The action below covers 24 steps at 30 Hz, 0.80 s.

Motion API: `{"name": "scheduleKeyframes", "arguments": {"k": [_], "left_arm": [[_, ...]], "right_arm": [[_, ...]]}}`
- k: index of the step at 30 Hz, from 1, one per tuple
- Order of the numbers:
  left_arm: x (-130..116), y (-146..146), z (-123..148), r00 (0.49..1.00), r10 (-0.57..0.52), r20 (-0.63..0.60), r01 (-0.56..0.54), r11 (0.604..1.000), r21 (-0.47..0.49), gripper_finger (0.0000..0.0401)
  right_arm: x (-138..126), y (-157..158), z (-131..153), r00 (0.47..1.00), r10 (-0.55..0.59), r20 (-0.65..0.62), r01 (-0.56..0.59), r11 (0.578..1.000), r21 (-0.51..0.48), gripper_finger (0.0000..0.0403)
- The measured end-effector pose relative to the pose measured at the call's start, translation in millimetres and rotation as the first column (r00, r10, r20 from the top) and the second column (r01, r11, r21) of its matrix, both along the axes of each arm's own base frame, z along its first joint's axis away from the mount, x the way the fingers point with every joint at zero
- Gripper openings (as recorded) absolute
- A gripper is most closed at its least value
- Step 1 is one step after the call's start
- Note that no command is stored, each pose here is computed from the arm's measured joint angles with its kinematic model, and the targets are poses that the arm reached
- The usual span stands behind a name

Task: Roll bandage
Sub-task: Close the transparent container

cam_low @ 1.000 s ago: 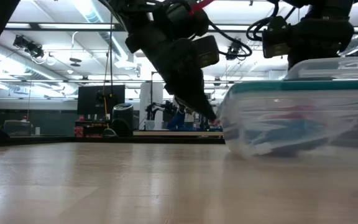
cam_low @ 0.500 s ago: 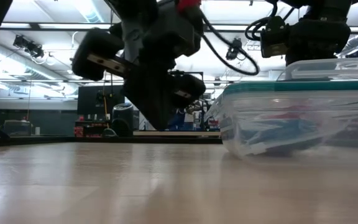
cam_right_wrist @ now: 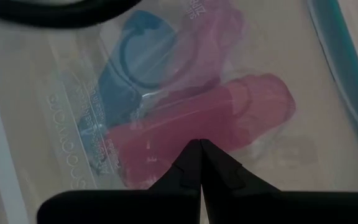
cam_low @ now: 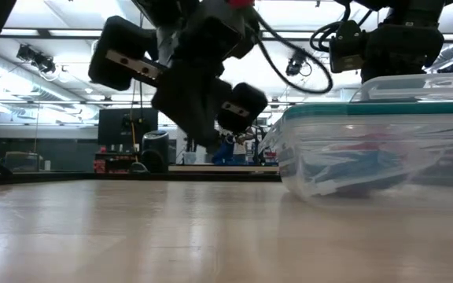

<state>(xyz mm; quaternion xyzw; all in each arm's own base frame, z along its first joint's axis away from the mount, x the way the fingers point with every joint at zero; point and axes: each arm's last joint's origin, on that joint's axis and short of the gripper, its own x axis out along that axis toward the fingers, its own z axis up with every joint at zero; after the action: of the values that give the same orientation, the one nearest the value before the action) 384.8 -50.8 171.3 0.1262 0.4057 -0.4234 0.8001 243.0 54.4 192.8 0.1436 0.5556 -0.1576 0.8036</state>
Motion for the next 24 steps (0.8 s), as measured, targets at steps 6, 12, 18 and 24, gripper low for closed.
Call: {"name": "scheduleKeyframes", "arguments": {"k": [6,12,18,24], "left_arm": [[10,5,2,0.985,0.128,0.118,-0.147,0.973,0.177,0.0],[18,18,4,0.846,0.473,0.247,-0.533,0.77,0.351,0.0],[24,17,5,0.766,0.595,0.243,-0.641,0.733,0.225,0.0],[30,15,-3,0.752,0.617,0.232,-0.655,0.738,0.164,0.0]], "right_arm": [[1,0,0,1.0,0.002,0.006,-0.002,1.0,0.0,0.0001],[1,0,0,1.0,0.002,0.006,-0.002,1.0,0.0,0.0002],[0,0,0,1.0,0.0,-0.003,0.0,1.0,-0.001,0.0002],[-1,0,0,1.0,-0.001,-0.011,0.001,1.0,0.009,0.0002]]}}
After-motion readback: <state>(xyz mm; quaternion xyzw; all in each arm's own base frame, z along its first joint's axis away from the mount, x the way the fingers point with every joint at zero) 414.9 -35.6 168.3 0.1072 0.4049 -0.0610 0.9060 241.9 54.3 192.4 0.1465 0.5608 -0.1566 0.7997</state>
